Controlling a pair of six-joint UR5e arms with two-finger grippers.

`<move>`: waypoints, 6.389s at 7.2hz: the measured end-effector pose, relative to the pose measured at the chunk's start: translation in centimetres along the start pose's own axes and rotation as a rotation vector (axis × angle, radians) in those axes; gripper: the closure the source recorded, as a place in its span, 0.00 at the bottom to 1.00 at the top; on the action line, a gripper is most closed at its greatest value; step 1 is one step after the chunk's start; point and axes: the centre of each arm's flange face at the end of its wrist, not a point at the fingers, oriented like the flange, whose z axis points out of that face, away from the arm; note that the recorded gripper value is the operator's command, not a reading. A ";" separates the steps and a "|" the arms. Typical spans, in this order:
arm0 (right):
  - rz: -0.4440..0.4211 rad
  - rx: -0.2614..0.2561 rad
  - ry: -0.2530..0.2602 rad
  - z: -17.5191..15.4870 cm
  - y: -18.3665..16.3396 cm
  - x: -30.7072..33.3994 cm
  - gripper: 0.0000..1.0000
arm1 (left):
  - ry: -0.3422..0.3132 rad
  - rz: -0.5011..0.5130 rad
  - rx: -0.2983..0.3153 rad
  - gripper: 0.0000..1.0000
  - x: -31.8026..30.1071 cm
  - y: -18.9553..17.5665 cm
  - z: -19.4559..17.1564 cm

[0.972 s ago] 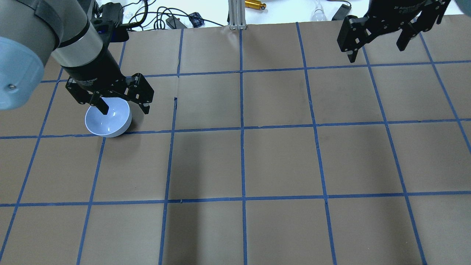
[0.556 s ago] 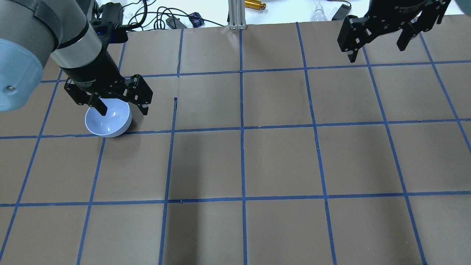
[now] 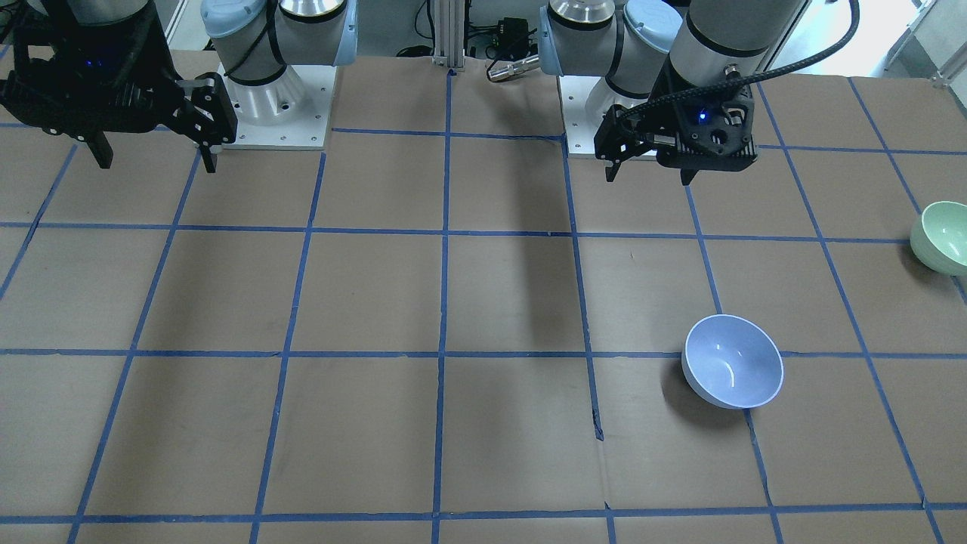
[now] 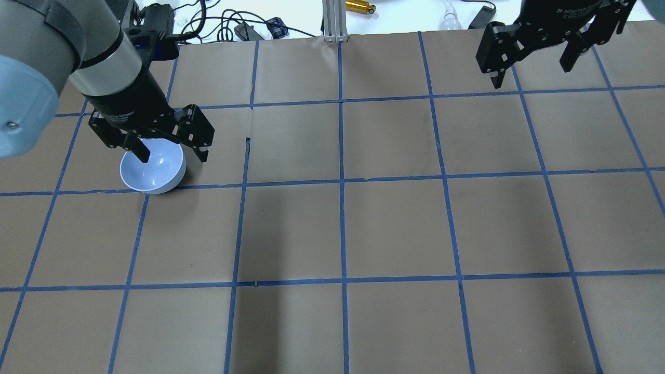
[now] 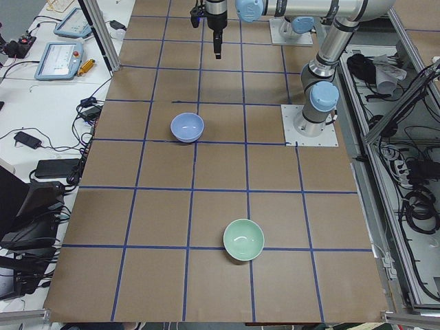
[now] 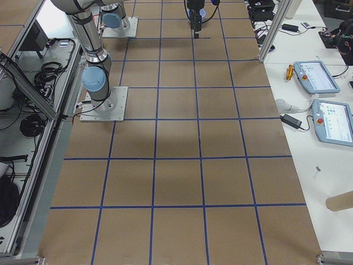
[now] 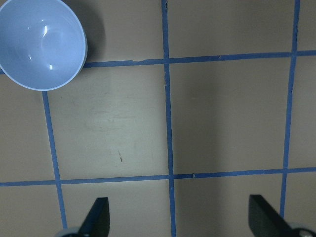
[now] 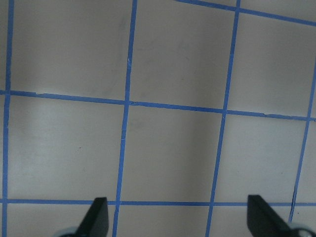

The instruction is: Stack green bowl on blue bowl

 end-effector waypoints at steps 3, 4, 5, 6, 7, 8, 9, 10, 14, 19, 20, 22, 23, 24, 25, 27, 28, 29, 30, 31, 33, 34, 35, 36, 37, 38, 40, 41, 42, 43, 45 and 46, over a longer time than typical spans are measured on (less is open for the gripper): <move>0.000 0.000 0.000 0.0 0.0 0.0 0.00 | 0.002 0.010 0.004 0.00 -0.4 -0.4 0.2; 0.000 0.000 0.000 0.0 0.0 0.0 0.00 | 0.001 0.055 0.012 0.00 -1.4 -1.0 0.3; 0.000 0.000 0.000 0.0 0.0 0.0 0.00 | -0.004 0.137 0.026 0.00 -3.5 -1.7 0.3; 0.000 0.000 0.000 0.0 0.0 0.0 0.00 | -0.008 0.211 0.034 0.00 -6.9 -2.4 0.3; 0.000 0.000 0.000 0.0 0.0 0.0 0.00 | -0.009 0.255 0.035 0.00 -10.2 -2.7 0.4; 0.000 0.000 0.000 0.0 0.0 0.0 0.00 | -0.009 0.303 0.033 0.00 -13.4 -2.8 0.5; 0.001 0.000 0.000 0.0 0.0 0.0 0.00 | -0.008 0.362 0.029 0.00 -17.3 -2.6 0.6; 0.001 0.000 0.000 0.0 0.0 0.0 0.00 | -0.005 0.423 0.026 0.00 -21.7 -2.0 0.9; 0.000 0.000 0.000 0.0 0.0 0.0 0.00 | -0.005 0.691 -0.018 0.00 -36.4 1.6 3.3; 0.000 0.000 0.000 0.0 0.0 0.0 0.00 | -0.045 0.958 -0.024 0.00 -51.5 8.2 12.9; 0.000 0.000 0.000 0.0 0.0 0.0 0.00 | -0.049 1.015 -0.026 0.00 -53.9 10.2 14.8; 0.000 0.000 0.000 0.0 0.0 0.0 0.00 | -0.040 1.123 -0.028 0.00 -57.0 12.7 17.5; 0.000 0.000 0.000 0.0 0.0 0.0 0.00 | -0.054 1.173 -0.032 0.00 -58.4 13.2 18.5; 0.000 0.000 0.000 0.0 0.0 0.0 0.00 | -0.061 1.209 -0.026 0.00 -59.7 13.8 19.7; 0.000 0.000 0.000 0.0 0.0 0.0 0.00 | -0.067 1.230 -0.010 0.00 -60.8 14.2 20.8; 0.001 0.000 0.000 0.0 0.0 0.1 0.00 | -0.083 1.261 0.007 0.00 -62.6 14.6 22.7; 0.001 0.000 0.000 0.0 0.0 0.1 0.00 | -0.077 1.267 0.008 0.00 -63.6 15.0 23.6; 0.001 0.000 0.000 0.0 0.0 0.1 0.00 | -0.067 1.270 0.011 0.00 -64.4 15.5 24.5; 0.000 0.000 0.000 0.0 0.0 0.0 0.00 | -0.064 1.268 0.009 0.00 -65.1 15.7 25.5; 0.000 0.000 0.000 0.0 0.0 0.0 0.00 | -0.076 1.265 0.001 0.00 -65.7 15.7 26.3; 0.000 0.000 0.000 0.0 0.0 0.0 0.00 | -0.080 1.265 0.000 0.00 -66.3 15.6 27.5; 0.000 0.000 0.000 0.0 0.0 0.0 0.00 | -0.071 1.267 0.005 0.00 -66.4 15.5 28.3; 0.000 0.000 0.000 0.0 0.0 0.0 0.00 | -0.063 1.267 0.008 0.03 -66.4 15.4 28.8; 0.000 0.000 0.000 0.0 0.0 0.0 0.00 | -0.056 1.266 0.009 0.18 -66.5 15.4 29.2; 0.000 0.000 0.000 0.0 0.0 0.0 0.00 | -0.051 1.266 0.009 0.75 -66.5 15.4 29.5; 0.000 0.000 0.000 0.0 0.0 0.0 0.00 | -0.050 1.266 0.006 1.00 -66.6 15.4 29.6; 0.000 0.000 0.000 0.0 0.0 0.0 0.00 | -0.057 1.262 -0.017 1.00 -67.2 15.5 29.0; 0.000 0.000 0.000 0.0 0.0 0.0 0.00 | -0.061 1.263 -0.025 1.00 -67.4 15.5 28.8; 0.000 0.000 0.000 0.0 0.0 0.0 0.00 | -0.062 1.266 -0.026 1.00 -67.5 15.5 28.6; 0.000 0.000 0.000 0.0 0.0 0.0 0.00 | -0.059 1.269 -0.025 1.00 -67.5 15.5 28.6; 0.000 0.000 0.000 0.0 0.0 0.0 0.00 | -0.054 1.272 -0.024 1.00 -67.4 15.6 28.4; 0.000 0.000 0.000 0.0 0.0 0.0 0.00 | -0.054 1.273 -0.024 1.00 -67.3 15.6 28.2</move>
